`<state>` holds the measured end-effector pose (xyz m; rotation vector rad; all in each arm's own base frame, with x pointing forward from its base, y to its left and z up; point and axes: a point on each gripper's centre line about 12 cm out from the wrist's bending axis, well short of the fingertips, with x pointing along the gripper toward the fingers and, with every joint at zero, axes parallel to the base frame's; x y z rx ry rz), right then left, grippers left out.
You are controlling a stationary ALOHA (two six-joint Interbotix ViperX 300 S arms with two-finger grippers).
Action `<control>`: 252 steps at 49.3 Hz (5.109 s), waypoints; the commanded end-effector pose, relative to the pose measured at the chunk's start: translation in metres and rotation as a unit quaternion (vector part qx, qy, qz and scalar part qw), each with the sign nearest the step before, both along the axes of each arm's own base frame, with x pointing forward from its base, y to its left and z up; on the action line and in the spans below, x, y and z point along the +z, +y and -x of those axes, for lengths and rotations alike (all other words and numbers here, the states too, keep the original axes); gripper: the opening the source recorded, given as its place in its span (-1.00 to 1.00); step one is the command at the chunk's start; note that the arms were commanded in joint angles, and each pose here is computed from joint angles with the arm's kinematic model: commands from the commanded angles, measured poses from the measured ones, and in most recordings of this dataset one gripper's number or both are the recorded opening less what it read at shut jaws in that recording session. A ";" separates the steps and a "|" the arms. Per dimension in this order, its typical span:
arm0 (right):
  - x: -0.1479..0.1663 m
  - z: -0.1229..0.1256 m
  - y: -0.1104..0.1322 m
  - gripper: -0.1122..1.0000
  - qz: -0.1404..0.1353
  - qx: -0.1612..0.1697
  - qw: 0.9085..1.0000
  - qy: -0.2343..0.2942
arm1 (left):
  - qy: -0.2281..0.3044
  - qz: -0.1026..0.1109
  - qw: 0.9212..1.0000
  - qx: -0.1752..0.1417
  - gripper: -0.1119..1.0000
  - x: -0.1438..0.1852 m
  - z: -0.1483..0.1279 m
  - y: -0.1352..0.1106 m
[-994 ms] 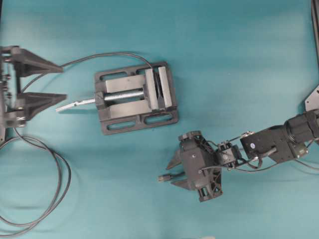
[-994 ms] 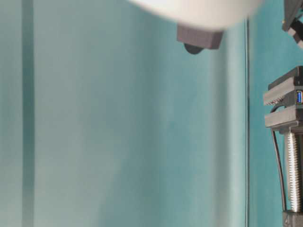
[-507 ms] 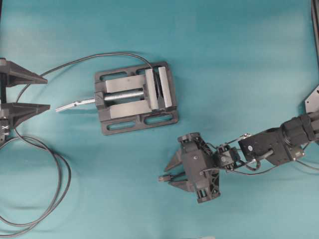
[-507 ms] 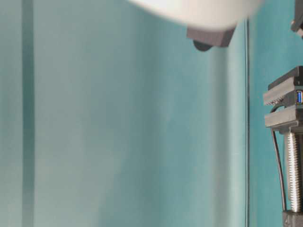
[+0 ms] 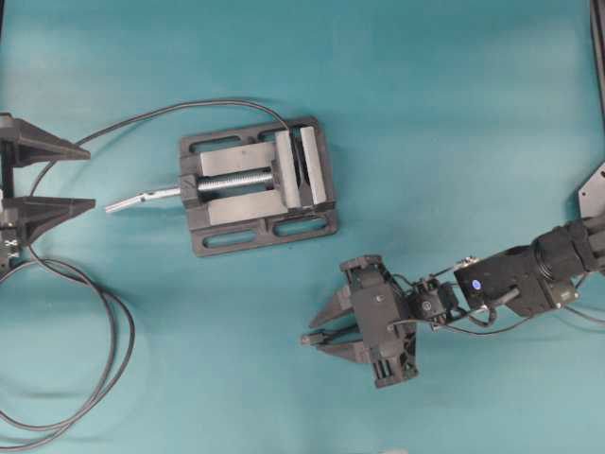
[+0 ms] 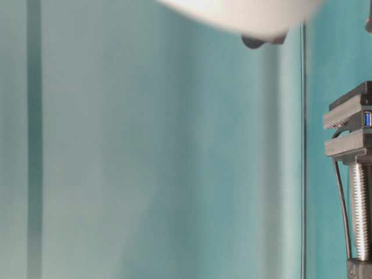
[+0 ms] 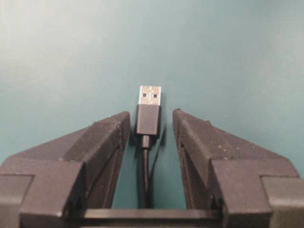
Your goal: Insert the USB cable into the fixed female connector.
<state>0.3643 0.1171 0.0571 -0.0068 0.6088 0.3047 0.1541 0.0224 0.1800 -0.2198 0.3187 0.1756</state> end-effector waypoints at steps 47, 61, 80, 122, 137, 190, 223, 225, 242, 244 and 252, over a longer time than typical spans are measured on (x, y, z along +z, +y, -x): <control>0.001 0.007 0.016 -0.43 -0.003 0.017 1.000 0.013 | 0.001 0.005 1.000 0.003 0.99 -0.001 0.000 0.000; 0.004 0.004 0.014 -0.43 -0.025 -0.014 1.000 0.001 | 0.009 0.006 1.000 0.003 0.99 -0.007 0.002 0.000; 0.004 0.002 0.014 -0.43 -0.034 -0.042 0.998 0.021 | 0.024 0.009 1.000 0.005 0.99 -0.026 0.010 -0.001; 0.023 -0.008 -0.013 -0.43 -0.051 -0.222 0.974 -0.018 | -0.003 -0.001 1.000 0.008 0.99 -0.034 0.016 0.000; 0.039 -0.011 -0.015 -0.43 -0.032 -0.342 0.937 -0.057 | -0.003 -0.001 1.000 0.008 0.99 -0.034 0.016 0.000; 0.039 -0.017 -0.007 -0.43 0.054 -0.678 0.730 -0.067 | -0.002 0.000 1.000 0.008 0.99 -0.034 0.016 0.000; 0.043 -0.032 0.003 -0.43 0.022 -0.714 0.690 -0.118 | -0.003 -0.001 1.000 0.007 0.99 -0.034 0.016 -0.001; 0.043 -0.033 0.004 -0.43 0.021 -0.713 0.691 -0.118 | -0.003 -0.001 1.000 0.008 0.99 -0.034 0.016 0.000; 0.045 -0.040 0.004 -0.43 0.028 -0.721 0.681 -0.125 | -0.003 -0.001 1.000 0.008 0.99 -0.034 0.016 0.000; 0.045 -0.041 0.003 -0.43 0.028 -0.722 0.680 -0.125 | -0.003 -0.001 1.000 0.008 0.99 -0.034 0.016 0.000; 0.044 -0.043 0.001 -0.43 0.028 -0.724 0.678 -0.125 | -0.003 -0.001 1.000 0.008 0.99 -0.034 0.016 0.000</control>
